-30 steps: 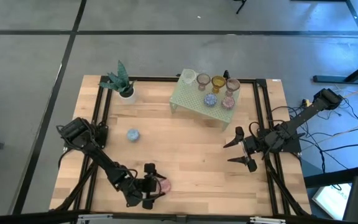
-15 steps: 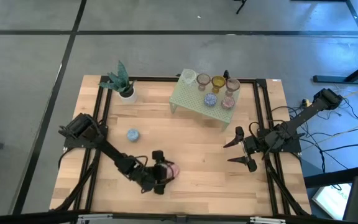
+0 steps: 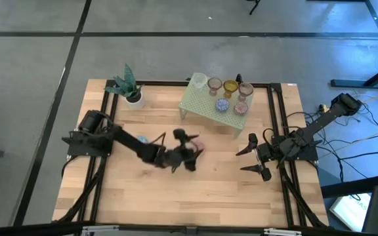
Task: Pick & Place candle stick holders
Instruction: Put the pink scented candle on the shelf aligned with the blue scented candle
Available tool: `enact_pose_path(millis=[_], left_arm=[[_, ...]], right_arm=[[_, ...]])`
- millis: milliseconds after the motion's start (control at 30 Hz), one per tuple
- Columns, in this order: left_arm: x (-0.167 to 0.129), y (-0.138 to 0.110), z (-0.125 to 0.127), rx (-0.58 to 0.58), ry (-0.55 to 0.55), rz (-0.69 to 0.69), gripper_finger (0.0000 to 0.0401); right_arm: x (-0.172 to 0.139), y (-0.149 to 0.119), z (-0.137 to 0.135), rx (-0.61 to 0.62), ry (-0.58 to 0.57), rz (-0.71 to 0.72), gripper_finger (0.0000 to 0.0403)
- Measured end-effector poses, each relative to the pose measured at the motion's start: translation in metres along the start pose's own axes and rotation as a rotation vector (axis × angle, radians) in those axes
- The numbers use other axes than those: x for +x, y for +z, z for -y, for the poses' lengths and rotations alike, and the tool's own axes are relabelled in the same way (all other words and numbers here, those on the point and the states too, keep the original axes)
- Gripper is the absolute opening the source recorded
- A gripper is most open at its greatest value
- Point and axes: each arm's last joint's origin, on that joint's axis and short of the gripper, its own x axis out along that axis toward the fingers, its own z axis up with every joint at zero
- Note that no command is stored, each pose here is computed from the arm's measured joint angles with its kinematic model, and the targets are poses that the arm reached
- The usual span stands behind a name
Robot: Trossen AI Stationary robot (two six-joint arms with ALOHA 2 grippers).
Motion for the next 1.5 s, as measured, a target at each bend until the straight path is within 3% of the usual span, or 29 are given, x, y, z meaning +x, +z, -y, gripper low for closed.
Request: enact_pose_path(millis=[167,367,600,733,1200,1500], left_arm=[[0.033,0.017,-0.033,-0.021,0.059,0.009,0.0327],[0.048,0.012,-0.039,-0.209,-0.172,0.002,0.0327],[0.053,-0.006,-0.040,-0.447,-0.246,-0.165,0.0327],[0.052,-0.010,-0.039,-0.526,-0.263,-0.218,0.0327],[0.069,-0.043,-0.006,-0.555,-0.249,-0.283,0.0327],[0.071,-0.050,-0.003,-0.543,-0.244,-0.310,0.0327]], right_arm=[[0.000,0.000,0.000,0.001,0.000,0.000,0.0283],[0.000,-0.001,0.000,-0.001,-0.001,-0.007,0.0283],[0.000,-0.001,0.000,0.002,-0.001,-0.007,0.0283],[0.000,-0.001,0.000,0.007,-0.001,-0.007,0.0283],[0.000,-0.001,0.000,0.027,-0.002,-0.011,0.0283],[0.000,-0.001,0.000,0.013,-0.002,-0.012,0.0283]])
